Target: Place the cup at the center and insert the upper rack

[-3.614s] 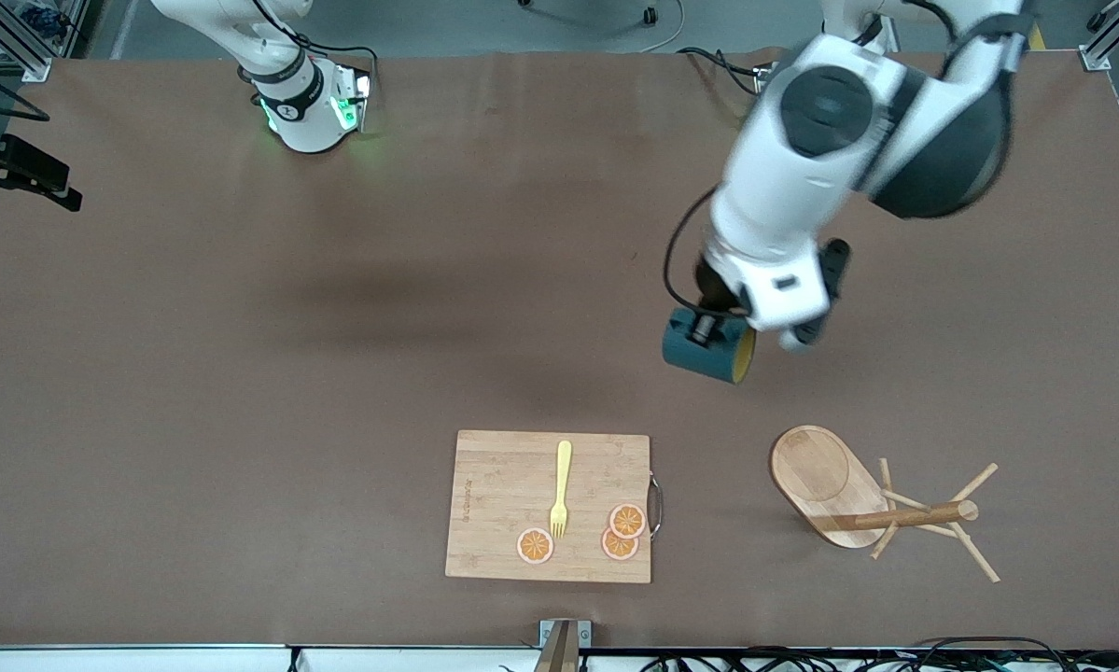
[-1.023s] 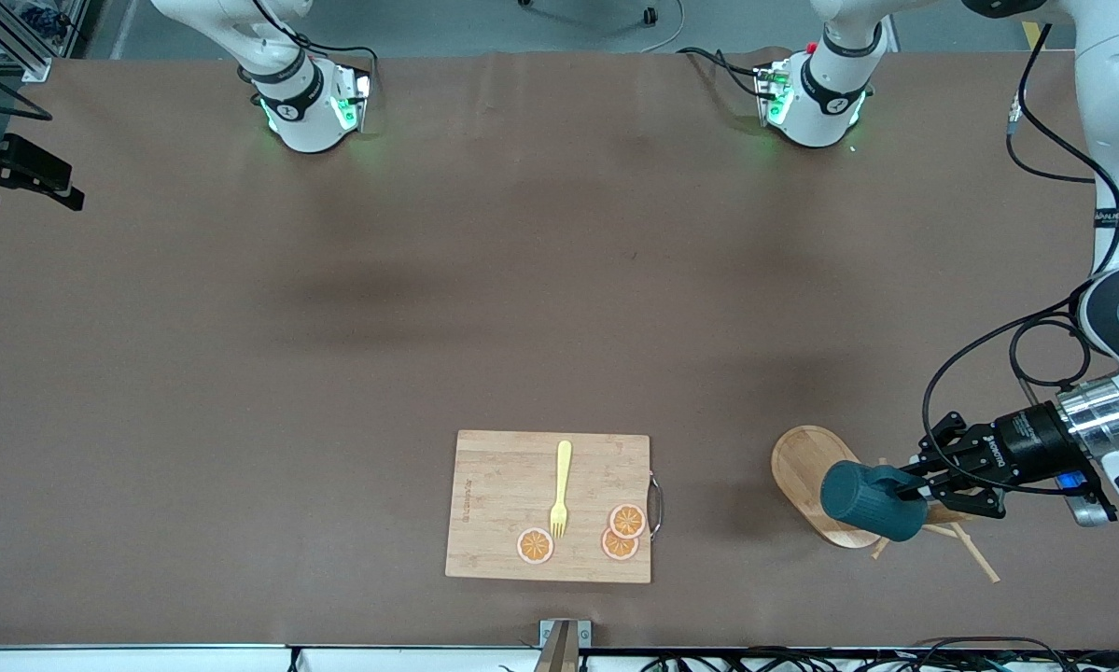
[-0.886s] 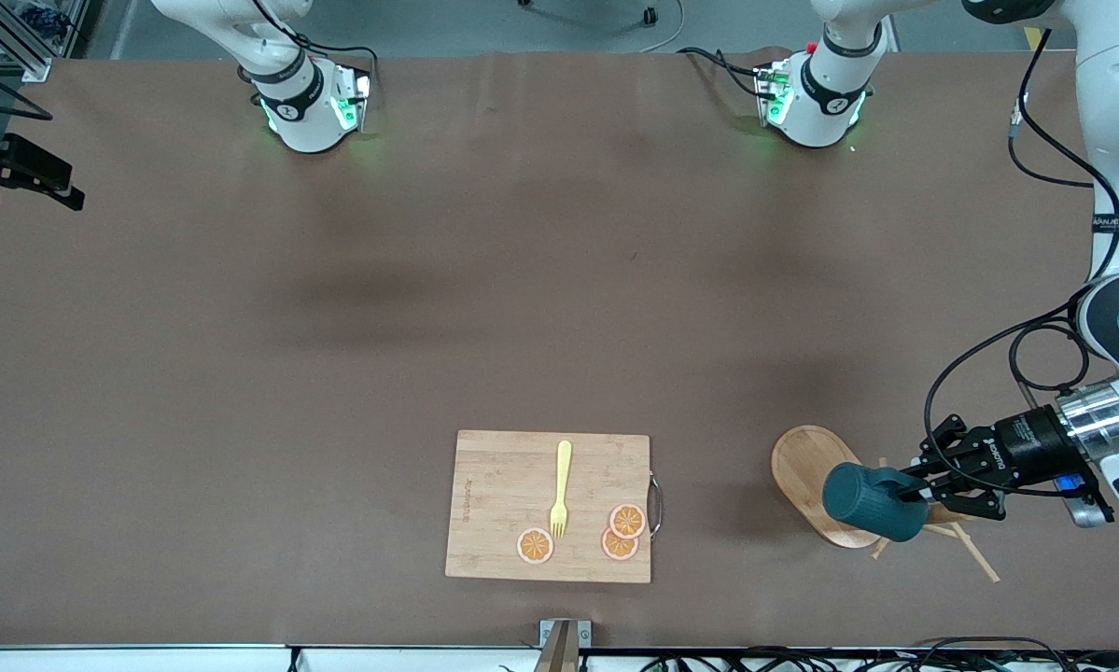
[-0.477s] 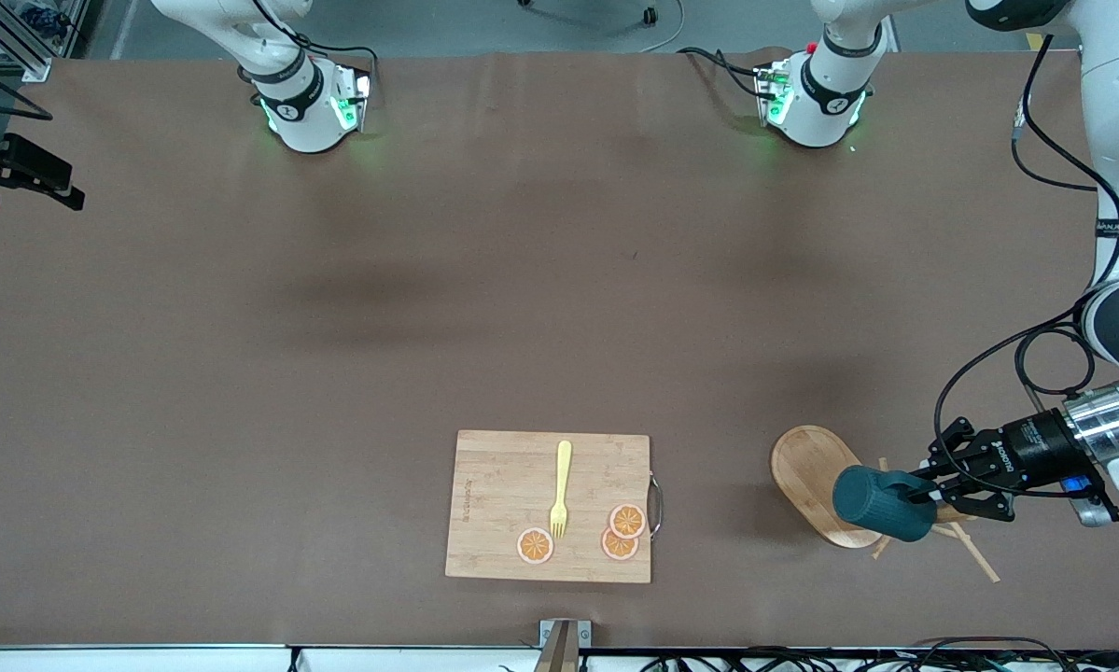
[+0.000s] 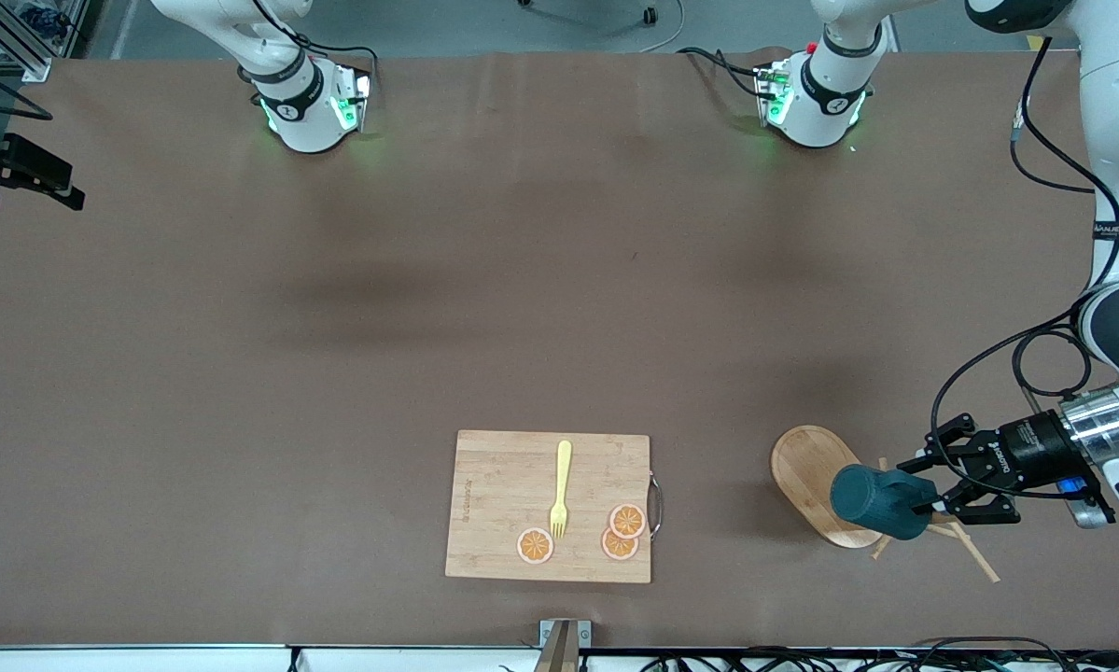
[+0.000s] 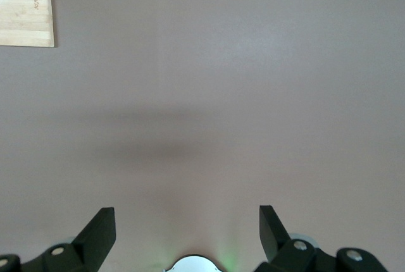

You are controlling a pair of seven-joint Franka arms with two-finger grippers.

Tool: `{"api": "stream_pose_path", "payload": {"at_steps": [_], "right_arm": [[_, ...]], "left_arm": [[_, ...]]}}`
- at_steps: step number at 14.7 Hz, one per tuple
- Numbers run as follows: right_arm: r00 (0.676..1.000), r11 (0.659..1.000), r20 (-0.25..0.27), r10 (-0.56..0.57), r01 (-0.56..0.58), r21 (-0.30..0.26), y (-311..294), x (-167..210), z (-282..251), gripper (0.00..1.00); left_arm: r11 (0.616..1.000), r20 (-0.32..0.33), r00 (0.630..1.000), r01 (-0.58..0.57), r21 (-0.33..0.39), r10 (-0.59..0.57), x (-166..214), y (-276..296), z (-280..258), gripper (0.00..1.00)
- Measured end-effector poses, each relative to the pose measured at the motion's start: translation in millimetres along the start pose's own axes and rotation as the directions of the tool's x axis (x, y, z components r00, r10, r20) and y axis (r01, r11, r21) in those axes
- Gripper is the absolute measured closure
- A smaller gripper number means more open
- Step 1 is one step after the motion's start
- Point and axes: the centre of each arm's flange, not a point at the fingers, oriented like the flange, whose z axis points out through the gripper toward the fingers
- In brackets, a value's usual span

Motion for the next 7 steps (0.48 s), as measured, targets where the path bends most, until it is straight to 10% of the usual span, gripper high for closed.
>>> {"api": "stream_pose_path", "payload": {"at_steps": [3, 7], "right_arm": [[1.0, 1.0, 0.0, -0.003, 0.003, 0.0, -1, 0, 0, 0.0], [1.0, 1.0, 0.001, -0.007, 0.007, -0.001, -3, 0, 0, 0.0]], "left_arm": [[0.981, -0.091, 0.982, -0.156, 0.112, 0.166, -39, 14, -12, 0.04], [0.855, -0.164, 0.878, -0.368, 0.366, 0.449, -144, 28, -37, 0.0]]}}
